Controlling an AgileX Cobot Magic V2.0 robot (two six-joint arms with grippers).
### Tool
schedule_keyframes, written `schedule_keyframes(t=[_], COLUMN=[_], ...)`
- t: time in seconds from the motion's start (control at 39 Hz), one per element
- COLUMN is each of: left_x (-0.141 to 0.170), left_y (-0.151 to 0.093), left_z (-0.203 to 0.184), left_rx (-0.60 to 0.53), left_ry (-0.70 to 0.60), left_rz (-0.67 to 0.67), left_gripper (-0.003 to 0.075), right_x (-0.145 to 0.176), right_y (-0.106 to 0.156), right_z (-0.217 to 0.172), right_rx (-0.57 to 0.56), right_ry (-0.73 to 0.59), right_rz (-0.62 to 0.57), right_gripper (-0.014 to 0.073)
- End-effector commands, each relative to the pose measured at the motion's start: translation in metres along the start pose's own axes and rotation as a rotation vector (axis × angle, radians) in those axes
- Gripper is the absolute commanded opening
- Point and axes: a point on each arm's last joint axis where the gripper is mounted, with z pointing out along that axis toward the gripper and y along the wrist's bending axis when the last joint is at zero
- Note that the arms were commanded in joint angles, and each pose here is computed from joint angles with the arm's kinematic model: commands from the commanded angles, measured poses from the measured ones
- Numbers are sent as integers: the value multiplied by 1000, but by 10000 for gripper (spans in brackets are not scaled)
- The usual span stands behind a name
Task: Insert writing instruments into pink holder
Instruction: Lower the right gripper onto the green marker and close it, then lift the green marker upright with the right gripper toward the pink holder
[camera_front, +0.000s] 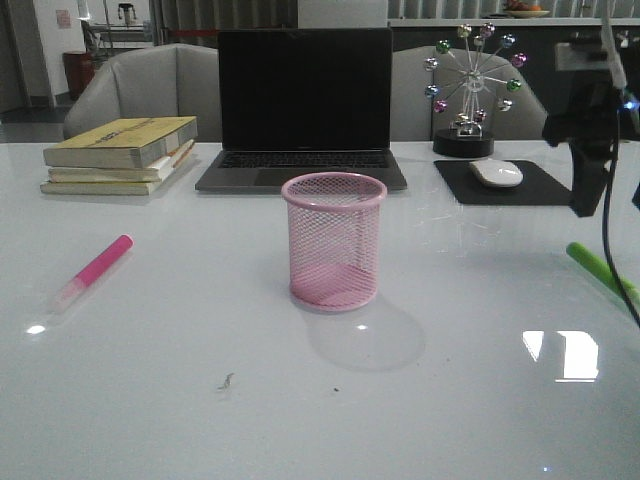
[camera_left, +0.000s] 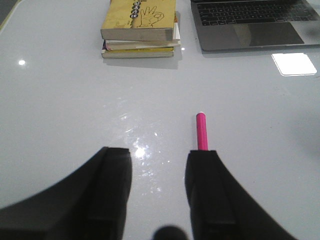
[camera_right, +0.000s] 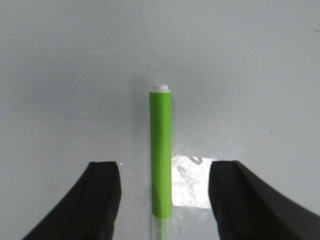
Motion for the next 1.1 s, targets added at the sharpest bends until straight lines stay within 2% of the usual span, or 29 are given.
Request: schedule_keyframes(t=[0.0, 0.41, 0.64, 0.72, 0.97, 1.08], left_x=[-19, -19, -19, -19, -19, -19], left_y=[-1, -1, -1, -1, -1, -1], left_z=[-6, -6, -6, -6, -6, -6], left_rx=[6, 6, 6, 6, 6, 6], left_ry=[-118, -118, -118, -118, -118, -118], left_rz=[-23, -23, -23, -23, -23, -23], left_gripper=[341, 340, 340, 340, 340, 340], right_x=[-11, -6, -4, -3, -4, -6], right_y=[-2, -3, -3, -3, -3, -2], right_z=[-11, 37, 48, 50, 51, 46], right_rx=[6, 9, 9, 10, 10, 8], right_ry=[-58, 41, 63, 74, 67, 41], right_rz=[-18, -17, -17, -17, -17, -20], right_gripper=[499, 499, 480, 408, 22, 30])
